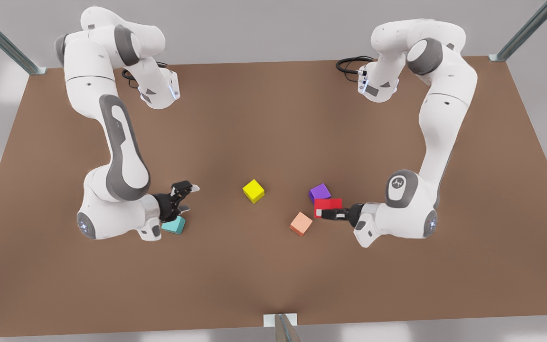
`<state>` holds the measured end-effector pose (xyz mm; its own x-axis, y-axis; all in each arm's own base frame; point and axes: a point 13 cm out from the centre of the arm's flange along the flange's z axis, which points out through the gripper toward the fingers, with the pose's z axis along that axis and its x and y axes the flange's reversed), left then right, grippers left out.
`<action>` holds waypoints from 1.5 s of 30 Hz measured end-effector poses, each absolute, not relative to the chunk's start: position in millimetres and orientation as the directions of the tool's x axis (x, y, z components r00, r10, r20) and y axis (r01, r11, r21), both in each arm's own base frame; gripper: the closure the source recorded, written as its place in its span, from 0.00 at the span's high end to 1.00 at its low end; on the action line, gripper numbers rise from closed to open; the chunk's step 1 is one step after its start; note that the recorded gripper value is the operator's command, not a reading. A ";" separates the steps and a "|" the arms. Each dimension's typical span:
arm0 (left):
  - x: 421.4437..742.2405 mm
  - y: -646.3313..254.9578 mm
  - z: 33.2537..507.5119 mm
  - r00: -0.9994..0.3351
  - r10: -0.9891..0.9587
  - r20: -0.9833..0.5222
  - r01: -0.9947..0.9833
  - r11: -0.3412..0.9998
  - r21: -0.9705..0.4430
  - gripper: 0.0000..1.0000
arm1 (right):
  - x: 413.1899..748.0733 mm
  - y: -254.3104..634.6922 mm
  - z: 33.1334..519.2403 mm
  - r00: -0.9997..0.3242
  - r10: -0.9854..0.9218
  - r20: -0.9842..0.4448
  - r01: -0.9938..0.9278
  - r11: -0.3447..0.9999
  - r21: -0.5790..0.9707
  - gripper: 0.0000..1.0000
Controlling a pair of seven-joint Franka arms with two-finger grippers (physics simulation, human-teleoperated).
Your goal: Pick up red wooden cube and pass to hand red wooden cube and place in blue wooden cube
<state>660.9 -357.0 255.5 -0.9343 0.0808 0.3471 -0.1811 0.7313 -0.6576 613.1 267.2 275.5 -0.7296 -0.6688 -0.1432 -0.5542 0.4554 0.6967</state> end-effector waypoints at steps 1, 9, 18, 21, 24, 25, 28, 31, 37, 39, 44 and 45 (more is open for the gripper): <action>661.8 -366.3 256.8 -0.929 0.099 0.356 -0.186 0.708 -0.681 0.58 | 619.6 285.8 266.1 -0.722 -0.658 -0.214 -0.579 0.404 0.709 1.00; 651.7 -438.4 250.5 -0.871 0.217 0.440 -0.307 0.458 -0.834 0.58 | 653.8 402.1 250.7 -0.617 -0.455 -0.642 -0.764 0.152 0.627 1.00; 659.9 -452.5 257.0 -0.917 0.255 0.305 -0.206 0.352 -0.913 0.58 | 660.4 444.4 232.9 -0.489 -0.334 -0.806 -0.872 0.167 0.460 1.00; 662.6 -452.6 252.3 -0.929 0.261 0.261 -0.166 0.335 -0.927 0.58 | 641.3 457.4 225.3 -0.481 -0.310 -0.820 -0.876 0.155 0.456 1.00; 665.1 -453.0 248.6 -0.939 0.264 0.219 -0.128 0.323 -0.938 0.58 | 631.4 474.1 229.1 -0.471 -0.265 -0.842 -0.882 0.140 0.449 1.00; 666.0 -455.0 246.7 -0.943 0.262 0.206 -0.116 0.319 -0.940 0.58 | 631.6 476.5 228.9 -0.467 -0.252 -0.848 -0.884 0.141 0.445 1.00; 671.6 -458.3 244.0 -0.955 0.247 0.163 -0.081 0.311 -0.947 0.58 | 634.6 483.0 228.3 -0.456 -0.211 -0.864 -0.889 0.146 0.434 1.00; 676.2 -461.2 245.4 -0.963 0.234 0.133 -0.061 0.293 -0.954 0.58 | 632.7 495.6 231.8 -0.445 -0.175 -0.879 -0.894 0.140 0.425 1.00; 681.4 -465.0 247.3 -0.971 0.218 0.097 -0.038 0.260 -0.965 0.60 | 635.7 515.3 243.8 -0.399 -0.129 -0.908 -0.914 0.130 0.383 1.00; 682.7 -465.1 247.9 -0.973 0.216 0.084 -0.027 0.255 -0.967 0.60 | 639.1 518.0 245.2 -0.382 -0.124 -0.916 -0.921 0.133 0.367 1.00; 684.1 -469.8 252.4 -0.976 0.210 0.063 -0.013 0.234 -0.972 0.59 | 644.0 517.8 246.3 -0.348 -0.123 -0.929 -0.933 0.140 0.331 1.00; 684.2 -470.7 252.8 -0.976 0.209 0.060 -0.010 0.231 -0.973 0.58 | 644.9 517.0 246.2 -0.343 -0.124 -0.931 -0.935 0.142 0.325 1.00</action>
<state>684.2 -470.7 252.8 -0.9761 0.2087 0.0598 -0.0102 0.2310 -0.9729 644.9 517.0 246.2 -0.3425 -0.1239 -0.9313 -0.9350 0.1417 0.3251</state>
